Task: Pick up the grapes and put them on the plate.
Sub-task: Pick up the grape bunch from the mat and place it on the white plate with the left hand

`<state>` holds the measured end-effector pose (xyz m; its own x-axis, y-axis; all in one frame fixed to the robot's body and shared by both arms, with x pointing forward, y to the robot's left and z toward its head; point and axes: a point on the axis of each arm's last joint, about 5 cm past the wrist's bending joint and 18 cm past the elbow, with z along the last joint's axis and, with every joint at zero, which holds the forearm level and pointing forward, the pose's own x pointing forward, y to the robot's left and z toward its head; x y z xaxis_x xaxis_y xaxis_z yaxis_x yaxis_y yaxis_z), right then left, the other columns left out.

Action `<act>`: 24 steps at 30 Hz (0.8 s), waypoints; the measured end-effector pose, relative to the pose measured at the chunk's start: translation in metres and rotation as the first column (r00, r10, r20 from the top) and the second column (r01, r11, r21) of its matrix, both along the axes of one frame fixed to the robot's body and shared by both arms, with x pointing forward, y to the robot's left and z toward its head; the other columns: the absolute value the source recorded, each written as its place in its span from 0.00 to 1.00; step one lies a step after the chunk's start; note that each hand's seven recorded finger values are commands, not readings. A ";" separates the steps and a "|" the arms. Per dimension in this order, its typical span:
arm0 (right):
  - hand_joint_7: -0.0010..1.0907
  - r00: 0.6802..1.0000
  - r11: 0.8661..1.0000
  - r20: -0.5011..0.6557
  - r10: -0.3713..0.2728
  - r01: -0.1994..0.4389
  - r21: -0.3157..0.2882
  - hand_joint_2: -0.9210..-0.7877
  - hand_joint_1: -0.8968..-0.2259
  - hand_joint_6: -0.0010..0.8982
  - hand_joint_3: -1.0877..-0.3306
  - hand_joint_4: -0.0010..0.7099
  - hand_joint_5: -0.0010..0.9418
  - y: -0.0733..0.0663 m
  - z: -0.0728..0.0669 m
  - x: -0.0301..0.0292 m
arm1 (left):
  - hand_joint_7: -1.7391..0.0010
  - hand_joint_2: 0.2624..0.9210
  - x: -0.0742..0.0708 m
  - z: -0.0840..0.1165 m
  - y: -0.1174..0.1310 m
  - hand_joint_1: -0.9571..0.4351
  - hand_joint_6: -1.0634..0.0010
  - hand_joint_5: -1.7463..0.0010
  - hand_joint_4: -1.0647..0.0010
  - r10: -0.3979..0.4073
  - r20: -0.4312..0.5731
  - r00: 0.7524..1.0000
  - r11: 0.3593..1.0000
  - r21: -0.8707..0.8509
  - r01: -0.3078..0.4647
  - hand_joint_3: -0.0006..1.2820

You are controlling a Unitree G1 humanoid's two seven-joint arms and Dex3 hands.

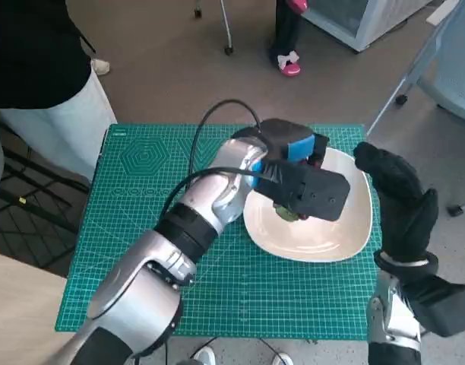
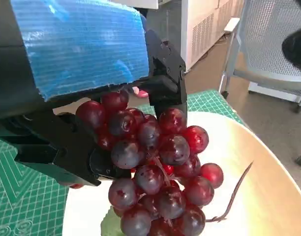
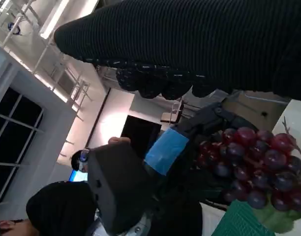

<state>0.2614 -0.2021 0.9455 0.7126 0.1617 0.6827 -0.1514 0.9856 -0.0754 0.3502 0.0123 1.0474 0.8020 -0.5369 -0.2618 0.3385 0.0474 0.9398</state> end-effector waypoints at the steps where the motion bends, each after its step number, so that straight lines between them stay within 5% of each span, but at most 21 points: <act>1: 0.27 1.000 1.000 0.000 -0.001 0.001 0.000 0.00 0.39 0.14 0.34 0.56 0.00 0.000 0.000 0.0000 | 0.26 0.99 0.000 -0.001 0.000 0.71 0.58 0.19 0.58 0.003 -0.006 1.000 1.000 -0.003 -0.003 0.20; 6: 0.26 1.000 1.000 -0.003 -0.002 0.002 0.003 0.00 0.39 0.14 0.33 0.56 0.00 0.001 -0.001 0.0001 | 0.79 0.90 0.001 -0.005 0.001 0.90 0.60 0.16 0.55 0.016 -0.054 0.998 0.999 -0.037 -0.018 0.28; 8: 0.26 1.000 1.000 -0.004 -0.001 0.002 0.005 0.00 0.39 0.14 0.33 0.56 0.00 0.001 -0.001 0.0001 | 0.89 0.91 0.002 -0.006 0.002 0.82 0.66 0.25 0.57 0.018 -0.076 0.997 0.999 -0.049 -0.022 0.23; 14: 0.25 1.000 1.000 -0.006 0.000 0.000 0.007 0.00 0.39 0.14 0.33 0.56 0.00 0.002 -0.002 0.0003 | 0.99 0.97 0.003 -0.010 0.005 0.47 0.84 0.86 0.89 -0.009 -0.125 0.992 0.997 -0.075 -0.001 0.03; 18: 0.25 1.000 1.000 -0.011 0.002 -0.001 0.009 0.00 0.39 0.15 0.33 0.56 0.00 0.003 -0.003 0.0004 | 1.00 0.99 0.003 -0.011 0.007 0.40 0.87 0.97 0.97 -0.057 -0.123 0.991 0.994 -0.095 0.045 0.01; 24: 0.25 1.000 1.000 -0.017 0.007 -0.007 0.012 0.00 0.39 0.15 0.32 0.55 0.00 0.004 -0.004 0.0007 | 1.00 1.00 0.002 -0.015 0.009 0.35 0.87 0.99 0.98 -0.117 -0.086 0.989 0.980 -0.169 0.101 0.03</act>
